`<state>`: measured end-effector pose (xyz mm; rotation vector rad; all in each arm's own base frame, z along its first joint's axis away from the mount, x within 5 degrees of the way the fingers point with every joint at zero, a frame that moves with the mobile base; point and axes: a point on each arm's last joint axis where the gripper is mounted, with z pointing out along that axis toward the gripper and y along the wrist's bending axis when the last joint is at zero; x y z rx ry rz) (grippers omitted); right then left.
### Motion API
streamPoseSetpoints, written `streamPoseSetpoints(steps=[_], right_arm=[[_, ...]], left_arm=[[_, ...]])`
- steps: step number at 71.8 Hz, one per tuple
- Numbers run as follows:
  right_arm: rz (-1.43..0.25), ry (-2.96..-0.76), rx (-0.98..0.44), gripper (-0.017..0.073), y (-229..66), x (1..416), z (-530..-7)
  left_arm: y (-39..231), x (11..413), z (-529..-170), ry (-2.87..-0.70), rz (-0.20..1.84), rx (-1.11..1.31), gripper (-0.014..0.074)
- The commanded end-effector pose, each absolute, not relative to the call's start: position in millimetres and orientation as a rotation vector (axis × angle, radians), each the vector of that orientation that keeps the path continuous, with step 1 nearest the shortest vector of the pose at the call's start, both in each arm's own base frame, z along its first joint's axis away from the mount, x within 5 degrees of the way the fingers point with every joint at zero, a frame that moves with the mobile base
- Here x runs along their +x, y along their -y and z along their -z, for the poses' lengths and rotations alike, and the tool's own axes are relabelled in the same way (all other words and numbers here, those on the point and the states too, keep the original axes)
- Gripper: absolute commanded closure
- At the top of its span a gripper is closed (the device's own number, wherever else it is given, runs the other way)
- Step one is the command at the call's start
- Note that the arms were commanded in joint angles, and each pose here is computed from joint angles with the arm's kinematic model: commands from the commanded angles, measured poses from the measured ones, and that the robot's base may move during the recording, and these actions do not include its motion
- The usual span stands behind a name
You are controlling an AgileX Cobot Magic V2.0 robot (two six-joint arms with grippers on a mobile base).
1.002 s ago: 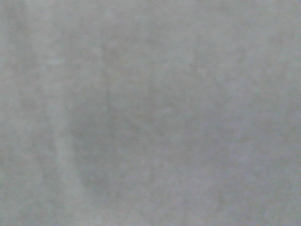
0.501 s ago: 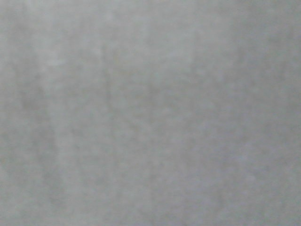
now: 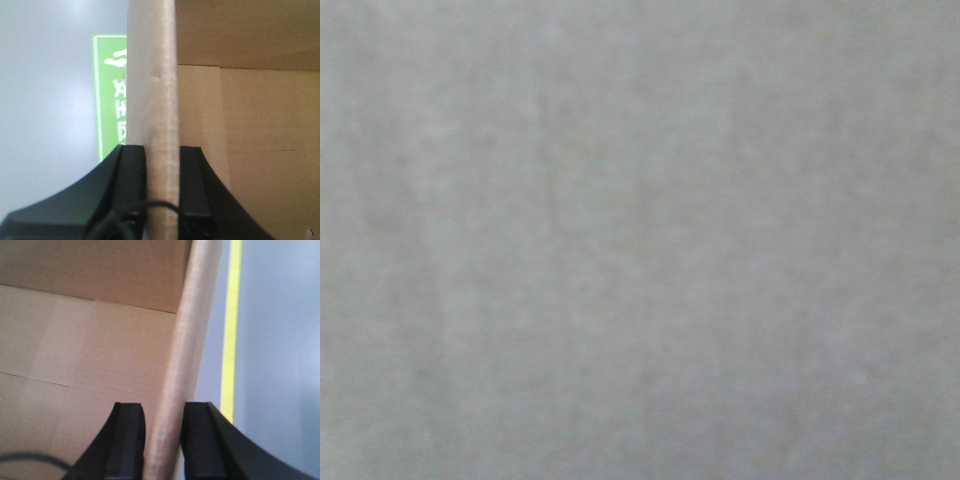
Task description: Grab box from left shelf to table start
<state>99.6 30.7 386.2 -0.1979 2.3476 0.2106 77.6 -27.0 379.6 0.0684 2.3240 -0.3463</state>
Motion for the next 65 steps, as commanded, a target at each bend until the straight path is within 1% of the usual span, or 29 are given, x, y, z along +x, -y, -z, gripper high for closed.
streamPoseSetpoints(steps=[1, 65], right_arm=[[-0.207, -2.219, -0.221, 0.0492, -31.1, 103.4, -401.6], [-0.207, -2.219, -0.221, 0.0492, -31.1, 103.4, -401.6]], left_arm=[[39.0, 76.0, -402.4, -2.164, 0.572, 0.037, 0.0697], [39.0, 76.0, -402.4, -2.164, 0.572, 0.037, 0.0697]])
